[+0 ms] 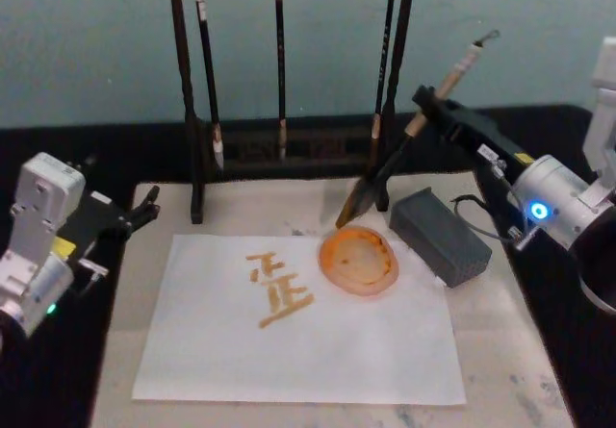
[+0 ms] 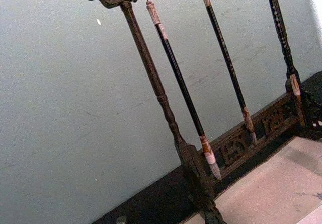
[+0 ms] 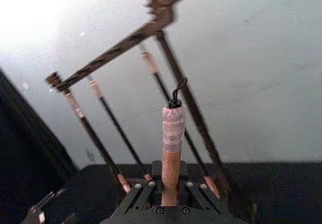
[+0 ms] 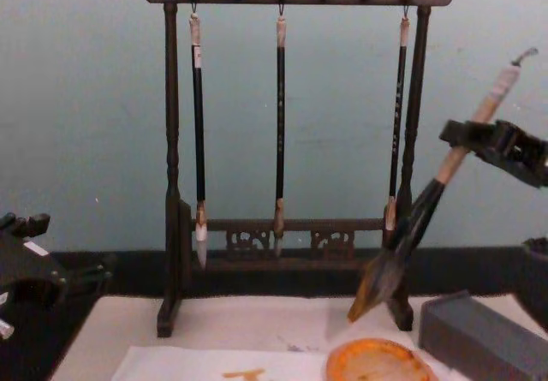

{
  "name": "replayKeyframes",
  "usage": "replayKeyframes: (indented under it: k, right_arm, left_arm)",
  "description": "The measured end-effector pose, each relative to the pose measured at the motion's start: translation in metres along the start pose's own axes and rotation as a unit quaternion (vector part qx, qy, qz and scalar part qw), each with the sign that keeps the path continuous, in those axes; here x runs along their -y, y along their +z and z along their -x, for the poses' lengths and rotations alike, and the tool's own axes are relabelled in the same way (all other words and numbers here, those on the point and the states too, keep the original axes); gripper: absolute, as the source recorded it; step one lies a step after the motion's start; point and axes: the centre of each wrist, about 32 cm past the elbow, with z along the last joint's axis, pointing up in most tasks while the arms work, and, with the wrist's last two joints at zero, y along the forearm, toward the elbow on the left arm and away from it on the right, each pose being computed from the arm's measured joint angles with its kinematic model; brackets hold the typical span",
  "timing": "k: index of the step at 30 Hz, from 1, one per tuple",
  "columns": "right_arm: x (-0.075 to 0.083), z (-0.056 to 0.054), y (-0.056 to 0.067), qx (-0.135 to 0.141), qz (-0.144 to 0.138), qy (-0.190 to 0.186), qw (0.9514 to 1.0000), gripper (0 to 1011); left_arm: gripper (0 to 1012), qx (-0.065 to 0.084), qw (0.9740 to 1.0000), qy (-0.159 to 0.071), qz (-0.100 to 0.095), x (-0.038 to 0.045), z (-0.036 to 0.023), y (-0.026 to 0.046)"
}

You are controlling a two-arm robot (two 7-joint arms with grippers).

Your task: Pick up the brush from the inkstone, write on the paper, then place the brush back to its original position.

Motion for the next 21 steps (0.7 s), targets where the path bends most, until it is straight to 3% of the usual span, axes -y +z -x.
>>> replayKeyframes:
  k: [8,21]
  right_arm:
    - [-0.014,0.01,0.002,0.064,0.008,0.052,0.9965,175]
    - [-0.035,0.022,-0.01,0.118,0.03,0.12,0.9853,175]
  left_arm:
    - [1010,0.0,1.0,0.0,0.0,0.0,0.0,0.0]
    - [1010,0.0,1.0,0.0,0.0,0.0,0.0,0.0]
